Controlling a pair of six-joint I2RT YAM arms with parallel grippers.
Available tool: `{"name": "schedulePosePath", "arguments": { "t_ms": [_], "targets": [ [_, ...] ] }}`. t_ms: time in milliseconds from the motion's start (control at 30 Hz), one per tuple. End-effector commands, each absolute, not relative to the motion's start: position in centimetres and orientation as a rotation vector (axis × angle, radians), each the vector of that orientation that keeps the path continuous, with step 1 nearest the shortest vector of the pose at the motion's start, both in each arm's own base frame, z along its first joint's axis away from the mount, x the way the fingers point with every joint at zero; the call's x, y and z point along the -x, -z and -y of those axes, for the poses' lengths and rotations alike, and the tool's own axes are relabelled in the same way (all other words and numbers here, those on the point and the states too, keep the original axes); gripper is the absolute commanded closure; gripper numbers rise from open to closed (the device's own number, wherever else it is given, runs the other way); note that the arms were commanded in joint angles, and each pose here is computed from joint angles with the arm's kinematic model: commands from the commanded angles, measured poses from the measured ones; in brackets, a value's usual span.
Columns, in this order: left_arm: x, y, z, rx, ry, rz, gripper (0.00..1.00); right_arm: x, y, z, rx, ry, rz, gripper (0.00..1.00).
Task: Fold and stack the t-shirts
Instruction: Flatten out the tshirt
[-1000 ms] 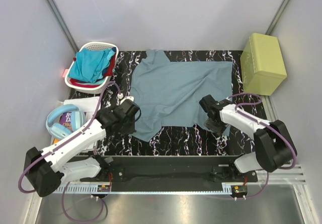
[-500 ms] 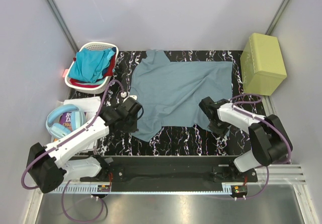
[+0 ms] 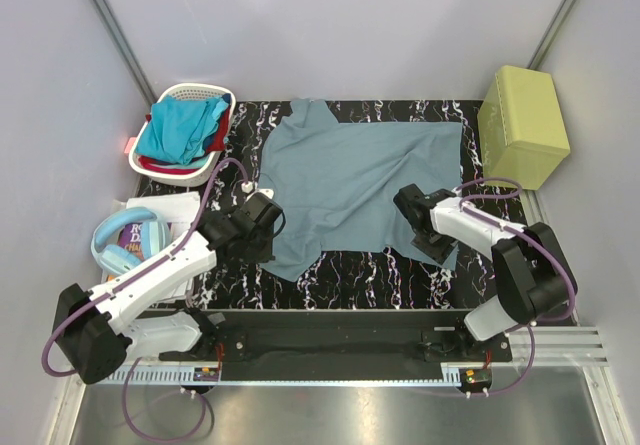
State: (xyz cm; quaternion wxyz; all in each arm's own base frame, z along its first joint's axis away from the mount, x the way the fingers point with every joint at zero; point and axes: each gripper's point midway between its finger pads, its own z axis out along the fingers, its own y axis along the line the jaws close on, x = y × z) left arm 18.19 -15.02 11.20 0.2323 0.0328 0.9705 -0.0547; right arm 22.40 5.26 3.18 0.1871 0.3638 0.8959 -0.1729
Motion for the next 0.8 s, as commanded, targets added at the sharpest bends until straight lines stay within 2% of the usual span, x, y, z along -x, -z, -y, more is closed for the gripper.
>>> {"name": "schedulePosePath", "arguments": {
  "t_ms": [0,433,533,567,767],
  "targets": [
    [-19.4,-13.2,16.0,-0.102,0.203,-2.6,1.0,-23.5,-4.1,-4.5,-1.047,0.517,-2.444,0.47],
    [-19.6,-13.2,15.8,-0.12,0.191,-2.599,1.0,-22.5,-0.5,-5.2,-1.074,0.531,-2.539,0.48],
    [-19.8,-13.3,15.9,-0.12,0.193,-2.597,1.0,-22.5,-0.4,-5.3,-1.074,0.524,-2.544,0.58],
    [-19.8,-13.3,15.9,-0.12,0.193,-2.597,1.0,-22.5,-0.4,-5.3,-1.075,0.521,-2.544,0.65],
    [-19.9,-13.4,15.9,-0.119,0.193,-2.595,1.0,-21.7,-0.6,-5.4,-1.09,0.496,-2.555,0.81]
  ]
}}
